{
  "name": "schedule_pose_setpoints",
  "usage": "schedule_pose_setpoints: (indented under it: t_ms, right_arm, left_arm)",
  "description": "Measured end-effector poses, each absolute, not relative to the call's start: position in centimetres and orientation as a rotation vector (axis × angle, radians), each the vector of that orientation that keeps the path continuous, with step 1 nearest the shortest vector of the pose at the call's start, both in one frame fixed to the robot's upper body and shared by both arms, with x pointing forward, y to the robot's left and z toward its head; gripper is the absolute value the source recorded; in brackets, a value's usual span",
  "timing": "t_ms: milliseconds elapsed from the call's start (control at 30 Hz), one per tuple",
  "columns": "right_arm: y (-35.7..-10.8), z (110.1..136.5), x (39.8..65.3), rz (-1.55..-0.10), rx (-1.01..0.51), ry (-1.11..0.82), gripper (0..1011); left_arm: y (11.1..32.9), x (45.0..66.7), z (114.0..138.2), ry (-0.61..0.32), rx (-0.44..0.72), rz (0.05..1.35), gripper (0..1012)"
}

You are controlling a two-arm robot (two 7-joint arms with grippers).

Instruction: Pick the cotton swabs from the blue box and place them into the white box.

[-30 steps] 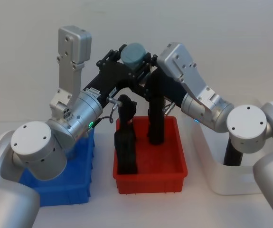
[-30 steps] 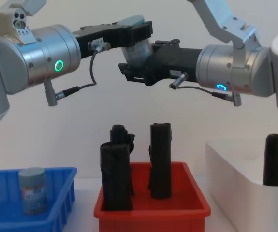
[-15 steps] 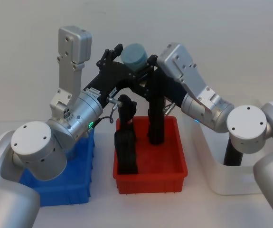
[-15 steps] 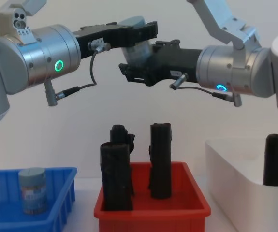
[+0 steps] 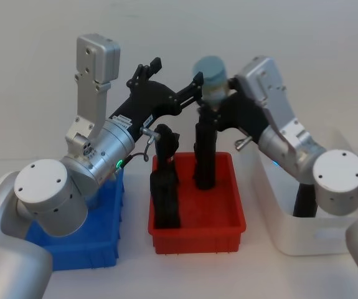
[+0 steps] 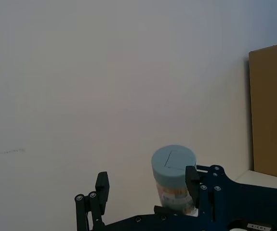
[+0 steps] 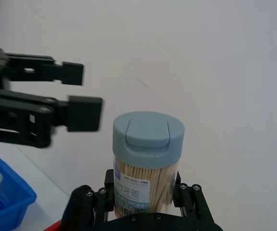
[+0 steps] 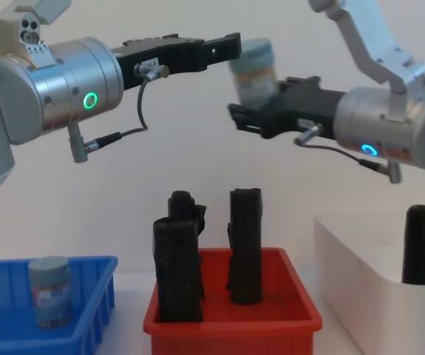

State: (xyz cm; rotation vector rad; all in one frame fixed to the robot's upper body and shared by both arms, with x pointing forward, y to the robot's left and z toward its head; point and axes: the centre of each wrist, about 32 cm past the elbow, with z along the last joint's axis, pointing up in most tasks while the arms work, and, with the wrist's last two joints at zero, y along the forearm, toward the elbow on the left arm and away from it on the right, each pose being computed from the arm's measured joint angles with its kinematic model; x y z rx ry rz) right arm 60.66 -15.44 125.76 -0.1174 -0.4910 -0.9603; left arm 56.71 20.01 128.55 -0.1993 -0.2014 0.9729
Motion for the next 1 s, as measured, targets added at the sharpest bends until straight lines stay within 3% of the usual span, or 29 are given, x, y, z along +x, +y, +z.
schedule_pose_setpoints:
  t_ms: [1000]
  right_arm:
    - [-20.3,121.4,59.6,-1.462,-0.026,-0.181,646]
  left_arm:
    - [20.0,56.7,128.6,-0.202,-0.199,0.973,1004]
